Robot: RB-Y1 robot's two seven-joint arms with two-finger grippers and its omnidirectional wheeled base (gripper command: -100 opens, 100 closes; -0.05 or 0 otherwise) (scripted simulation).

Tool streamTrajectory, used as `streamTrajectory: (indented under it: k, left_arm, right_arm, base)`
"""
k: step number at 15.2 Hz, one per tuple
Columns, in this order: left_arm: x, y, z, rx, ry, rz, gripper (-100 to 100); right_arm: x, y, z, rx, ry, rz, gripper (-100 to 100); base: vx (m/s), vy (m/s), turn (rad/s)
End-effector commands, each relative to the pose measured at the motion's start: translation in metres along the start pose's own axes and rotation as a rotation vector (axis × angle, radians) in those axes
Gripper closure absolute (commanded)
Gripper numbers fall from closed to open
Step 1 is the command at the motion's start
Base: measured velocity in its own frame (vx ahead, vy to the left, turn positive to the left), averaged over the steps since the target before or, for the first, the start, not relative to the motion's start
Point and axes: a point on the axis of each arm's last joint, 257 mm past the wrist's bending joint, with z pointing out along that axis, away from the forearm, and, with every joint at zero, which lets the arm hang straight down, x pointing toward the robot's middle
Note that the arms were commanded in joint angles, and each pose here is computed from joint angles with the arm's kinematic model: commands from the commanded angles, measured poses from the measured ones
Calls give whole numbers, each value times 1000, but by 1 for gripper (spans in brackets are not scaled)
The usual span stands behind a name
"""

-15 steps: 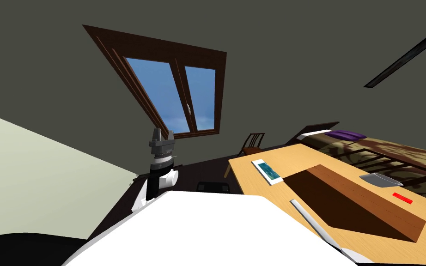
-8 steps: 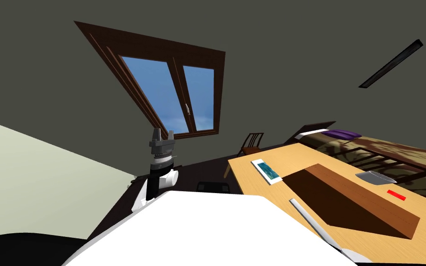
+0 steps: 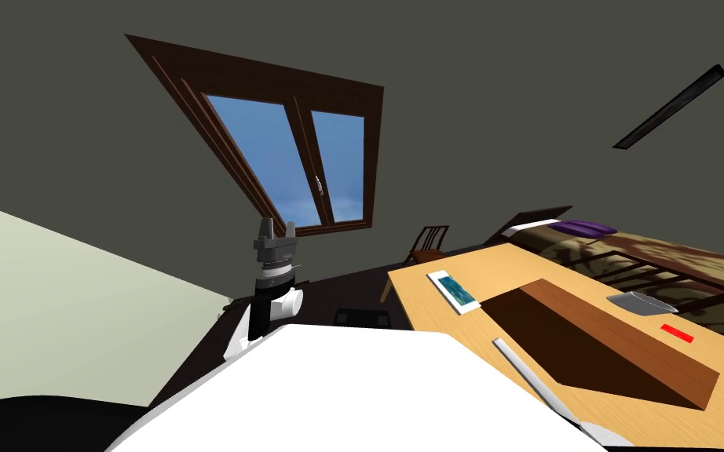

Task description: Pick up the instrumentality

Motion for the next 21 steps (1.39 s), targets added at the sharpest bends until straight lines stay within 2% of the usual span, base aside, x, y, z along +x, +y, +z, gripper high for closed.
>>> streamTrajectory:
  k: [1, 3, 4, 8, 9, 13, 14, 18, 19, 21]
  left_arm:
    - [0, 0, 0, 0, 0, 0, 0]
    - [0, 0, 0, 0, 0, 0, 0]
    - [0, 0, 0, 0, 0, 0, 0]
    - [0, 0, 0, 0, 0, 0, 0]
    - [0, 0, 0, 0, 0, 0, 0]
    - [0, 0, 0, 0, 0, 0, 0]
    - [0, 0, 0, 0, 0, 0, 0]
    - [0, 0, 0, 0, 0, 0, 0]
    - [0, 0, 0, 0, 0, 0, 0]
    - [0, 0, 0, 0, 0, 0, 0]
  right_arm:
    - [0, 3, 1, -10, 1, -25, 100]
    - [-4, 1, 1, -6, -13, -6, 100]
    - [-3, -4, -2, -3, -2, -53, 100]
    - [-9, 2, 0, -9, -28, -4, 100]
    - [-7, -2, -3, -8, -14, -51, 100]
    - [-11, 3, -1, -12, -39, 0, 100]
    - [-8, -1, -4, -12, -21, -47, 100]
    - [-12, 3, -3, -13, -46, 8, 100]
    - [-7, -1, -6, -12, -25, -38, 100]
    - [-7, 5, -5, -20, -33, -8, 100]
  base:
    - [-24, 8, 83]
    - [-17, 1, 22]
    - [-19, 8, 46]
    - [-13, 2, 28]
    - [-14, 6, 73]
    - [-12, 2, 22]
    - [-14, 7, 62]
    - [-12, 2, 28]
    - [-13, 10, 65]
    - [-17, 6, 56]
